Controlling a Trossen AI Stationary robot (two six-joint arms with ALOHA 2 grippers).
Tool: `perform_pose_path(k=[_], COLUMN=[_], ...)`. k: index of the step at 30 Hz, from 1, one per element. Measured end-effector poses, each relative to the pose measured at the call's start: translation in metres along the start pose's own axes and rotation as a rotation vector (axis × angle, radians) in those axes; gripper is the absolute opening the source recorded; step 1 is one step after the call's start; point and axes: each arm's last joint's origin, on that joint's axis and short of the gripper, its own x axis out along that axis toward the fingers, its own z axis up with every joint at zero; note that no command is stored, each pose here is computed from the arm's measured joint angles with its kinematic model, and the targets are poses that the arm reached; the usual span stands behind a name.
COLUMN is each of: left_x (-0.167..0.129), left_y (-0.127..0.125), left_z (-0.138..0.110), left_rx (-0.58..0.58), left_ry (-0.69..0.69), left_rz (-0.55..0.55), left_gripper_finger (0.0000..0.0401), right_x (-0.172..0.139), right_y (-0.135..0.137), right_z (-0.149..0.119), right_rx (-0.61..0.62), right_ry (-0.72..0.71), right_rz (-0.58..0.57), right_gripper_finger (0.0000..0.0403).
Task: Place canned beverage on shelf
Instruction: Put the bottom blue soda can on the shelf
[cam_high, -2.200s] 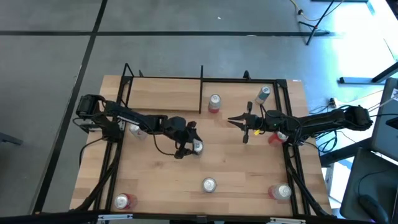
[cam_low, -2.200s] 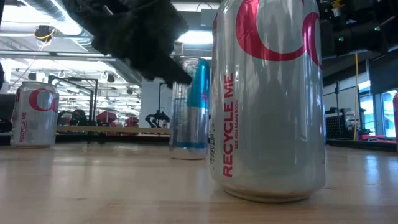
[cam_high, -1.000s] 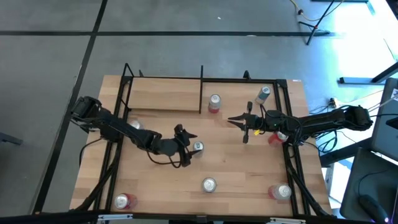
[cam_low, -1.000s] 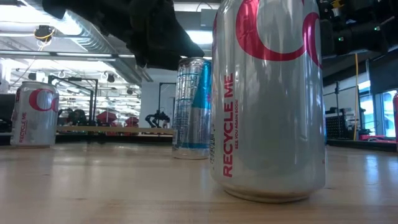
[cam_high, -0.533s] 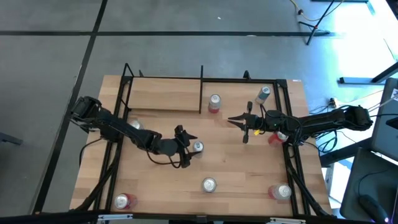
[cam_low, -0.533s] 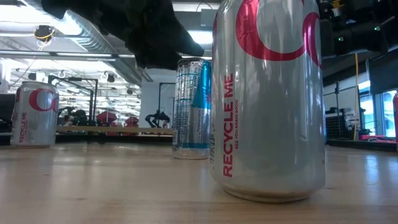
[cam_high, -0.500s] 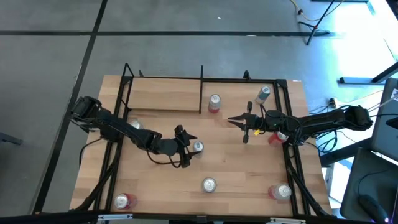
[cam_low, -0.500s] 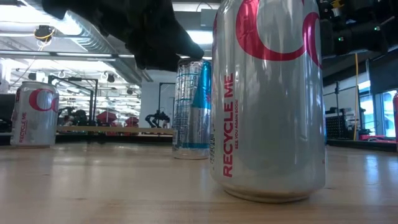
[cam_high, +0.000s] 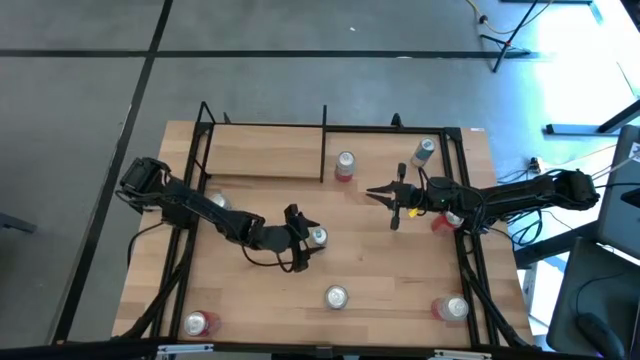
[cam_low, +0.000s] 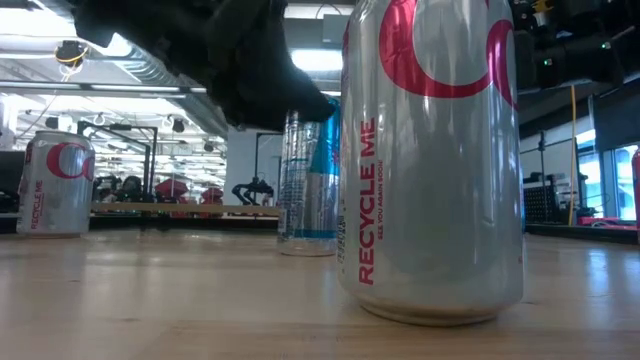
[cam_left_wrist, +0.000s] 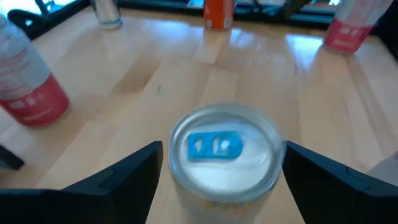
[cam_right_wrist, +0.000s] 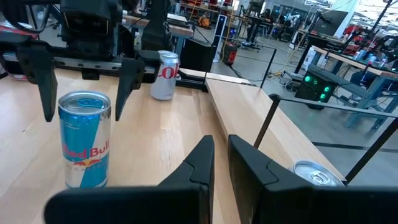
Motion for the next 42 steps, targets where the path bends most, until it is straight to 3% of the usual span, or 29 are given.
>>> perform_pose_path(k=[4,10,14,20,25,31,36,42], left_x=[0.001,0.005,0.003,-0.025,-0.030,-0.022,-0.025,-0.027], left_y=[0.001,0.007,0.019,0.037,0.038,0.041,0.037,0.031], left_z=[0.000,0.002,0.011,0.035,0.025,0.001,-0.001,-0.005], left_rx=[0.042,0.114,0.156,0.229,0.315,0.340,0.322,0.292], left_ry=[0.004,0.021,0.056,0.065,0.072,0.049,0.001,0.017], left_rz=[0.004,-0.072,-0.246,-0.510,-0.678,-0.680,-0.679,-0.648], left_gripper_finger=[0.0290,0.0199,0.0186,0.0186,0.0186,0.0186,0.0187,0.0232], right_x=[0.000,0.000,0.000,0.000,0.000,0.000,0.000,0.000], right_y=[0.000,0.000,0.000,0.000,0.000,0.000,0.000,0.000], right_z=[0.000,0.000,0.000,0.000,0.000,0.000,0.001,0.001], right_rx=[0.000,0.000,0.000,0.000,0.000,0.001,0.001,0.001], right_ry=[0.000,0.000,0.000,0.000,-0.001,-0.004,-0.008,-0.008], right_rz=[0.000,0.000,0.000,0.001,0.002,0.000,-0.001,0.000], right_gripper_finger=[0.0039,0.0039,0.0039,0.0039,0.0039,0.0039,0.0039,0.0039])
